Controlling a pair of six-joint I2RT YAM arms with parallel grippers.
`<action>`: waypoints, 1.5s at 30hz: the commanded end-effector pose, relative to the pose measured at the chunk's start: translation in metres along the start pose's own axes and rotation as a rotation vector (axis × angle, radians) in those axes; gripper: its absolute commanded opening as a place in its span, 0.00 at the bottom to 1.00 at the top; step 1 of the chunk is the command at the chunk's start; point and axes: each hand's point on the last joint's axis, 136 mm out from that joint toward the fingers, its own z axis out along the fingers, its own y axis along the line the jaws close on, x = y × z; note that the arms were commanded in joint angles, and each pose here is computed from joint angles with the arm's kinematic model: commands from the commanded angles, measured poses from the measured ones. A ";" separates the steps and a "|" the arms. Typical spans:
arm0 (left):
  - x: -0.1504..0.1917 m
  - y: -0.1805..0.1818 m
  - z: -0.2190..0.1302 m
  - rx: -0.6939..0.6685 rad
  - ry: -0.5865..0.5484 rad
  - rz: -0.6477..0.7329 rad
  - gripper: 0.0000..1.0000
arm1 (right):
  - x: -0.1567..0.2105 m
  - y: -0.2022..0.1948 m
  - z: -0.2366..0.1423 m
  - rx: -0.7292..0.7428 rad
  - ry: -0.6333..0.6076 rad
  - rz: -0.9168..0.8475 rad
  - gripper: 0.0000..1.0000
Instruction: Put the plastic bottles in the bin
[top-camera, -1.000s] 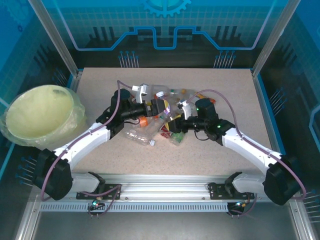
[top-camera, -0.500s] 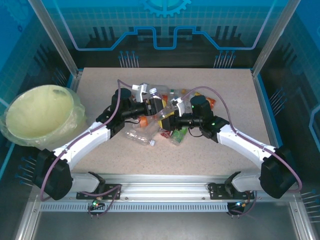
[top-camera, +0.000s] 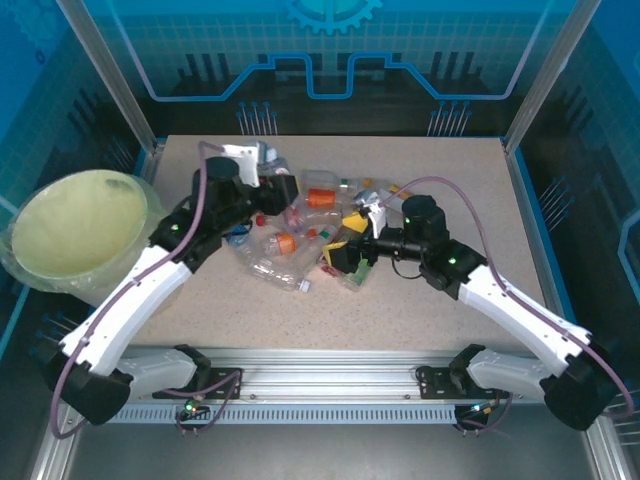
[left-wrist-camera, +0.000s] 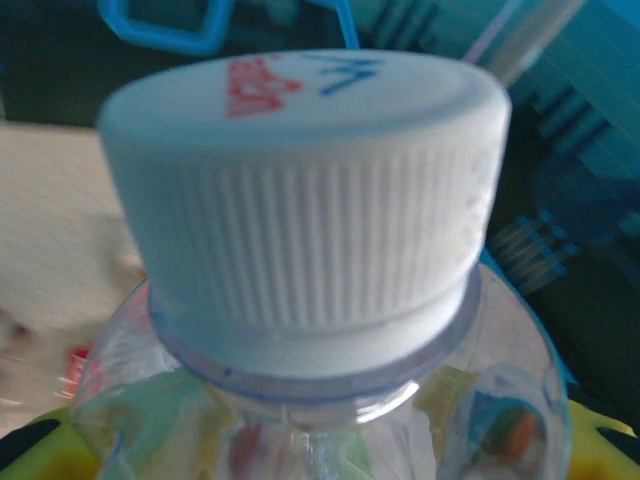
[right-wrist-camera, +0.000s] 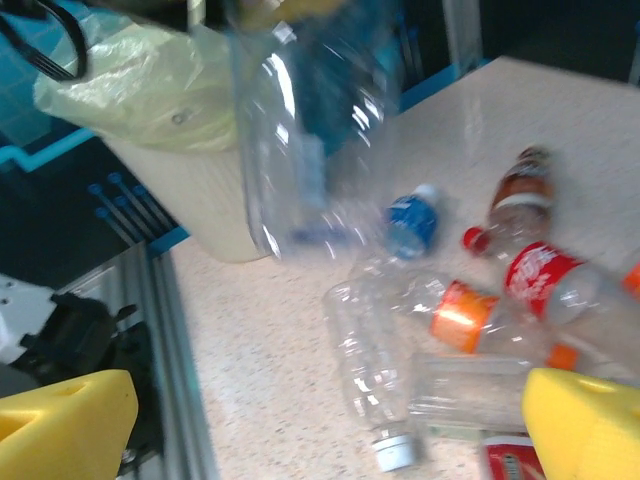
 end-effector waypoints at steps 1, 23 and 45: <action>-0.041 0.044 -0.055 -0.323 -0.114 0.180 0.49 | 0.013 -0.030 -0.015 0.205 0.018 -0.043 1.00; -0.158 0.233 -0.238 -1.245 -0.553 0.034 0.46 | 0.019 -0.076 -0.048 0.504 0.041 -0.007 1.00; -0.026 0.400 -0.181 -1.178 -0.394 -0.752 0.56 | 0.008 -0.063 -0.090 0.548 -0.072 -0.059 1.00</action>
